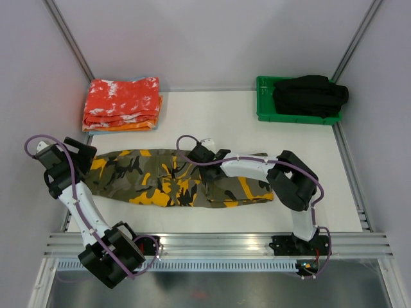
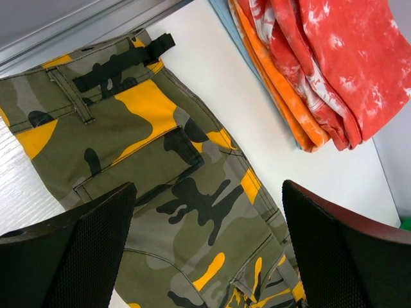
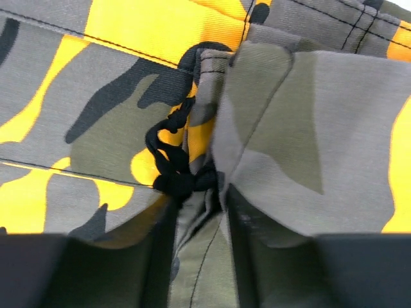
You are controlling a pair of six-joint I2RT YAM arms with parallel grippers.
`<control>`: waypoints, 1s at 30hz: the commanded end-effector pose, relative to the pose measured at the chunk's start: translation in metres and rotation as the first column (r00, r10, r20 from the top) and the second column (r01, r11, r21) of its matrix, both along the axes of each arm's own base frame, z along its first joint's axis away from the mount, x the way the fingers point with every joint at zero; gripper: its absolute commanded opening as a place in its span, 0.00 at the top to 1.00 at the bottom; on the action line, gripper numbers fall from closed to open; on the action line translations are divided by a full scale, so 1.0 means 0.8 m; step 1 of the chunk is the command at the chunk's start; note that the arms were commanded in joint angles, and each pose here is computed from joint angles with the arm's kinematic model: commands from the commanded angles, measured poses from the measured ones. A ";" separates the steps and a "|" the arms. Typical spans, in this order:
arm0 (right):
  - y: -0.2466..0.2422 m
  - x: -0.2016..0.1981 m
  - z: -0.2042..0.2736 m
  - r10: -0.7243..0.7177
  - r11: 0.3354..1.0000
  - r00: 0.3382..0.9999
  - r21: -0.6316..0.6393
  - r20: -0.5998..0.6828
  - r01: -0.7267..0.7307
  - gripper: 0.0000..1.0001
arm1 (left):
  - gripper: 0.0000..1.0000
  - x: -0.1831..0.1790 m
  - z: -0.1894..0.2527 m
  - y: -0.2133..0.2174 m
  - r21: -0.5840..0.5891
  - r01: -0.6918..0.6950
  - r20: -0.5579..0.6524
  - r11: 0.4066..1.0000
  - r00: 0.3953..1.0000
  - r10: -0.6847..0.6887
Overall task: Fold and stack the trousers
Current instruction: Fold the trousers
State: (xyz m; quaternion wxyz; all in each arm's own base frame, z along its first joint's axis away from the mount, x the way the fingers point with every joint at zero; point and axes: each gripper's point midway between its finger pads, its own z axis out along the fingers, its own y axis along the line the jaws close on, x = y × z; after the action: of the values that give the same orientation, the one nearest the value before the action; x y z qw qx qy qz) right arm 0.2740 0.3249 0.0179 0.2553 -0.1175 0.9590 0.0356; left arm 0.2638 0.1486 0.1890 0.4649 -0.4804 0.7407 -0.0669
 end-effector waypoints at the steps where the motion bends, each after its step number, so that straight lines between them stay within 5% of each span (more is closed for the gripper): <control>1: -0.012 0.002 -0.003 -0.027 0.999 0.999 -0.037 0.018 0.028 0.62 | 0.01 0.006 0.009 -0.003 -0.003 0.010 0.043 1.000 0.999 -0.010; 3: -0.010 0.002 0.002 -0.025 0.999 0.999 -0.026 0.024 0.026 0.77 | 0.01 0.006 0.011 -0.003 0.000 0.010 0.047 1.000 0.999 -0.010; 8: -0.011 0.003 0.013 -0.030 1.000 0.999 -0.005 0.041 0.030 0.94 | 0.01 0.006 0.012 -0.004 -0.002 0.010 0.049 1.000 0.999 -0.010; 12: -0.014 0.003 0.025 -0.038 0.999 0.998 -0.004 0.049 0.038 0.92 | 0.01 0.006 0.012 -0.005 -0.003 0.014 0.051 1.000 0.999 -0.014; 21: -0.015 -0.004 0.021 -0.036 0.999 0.999 0.022 0.038 0.035 0.69 | 0.01 0.006 0.015 -0.010 -0.006 0.024 0.057 1.000 0.998 -0.023; 30: -0.006 -0.002 0.017 -0.021 0.998 0.999 0.053 0.037 0.019 1.00 | 0.02 0.007 0.017 -0.010 -0.005 0.025 0.059 1.000 0.998 -0.024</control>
State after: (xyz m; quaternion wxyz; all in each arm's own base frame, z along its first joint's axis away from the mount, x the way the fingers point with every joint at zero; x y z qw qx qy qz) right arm 0.2695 0.3154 0.0218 0.2667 -0.1059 0.9571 0.0398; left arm 0.2642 0.1459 0.1908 0.4683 -0.4767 0.7406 -0.0710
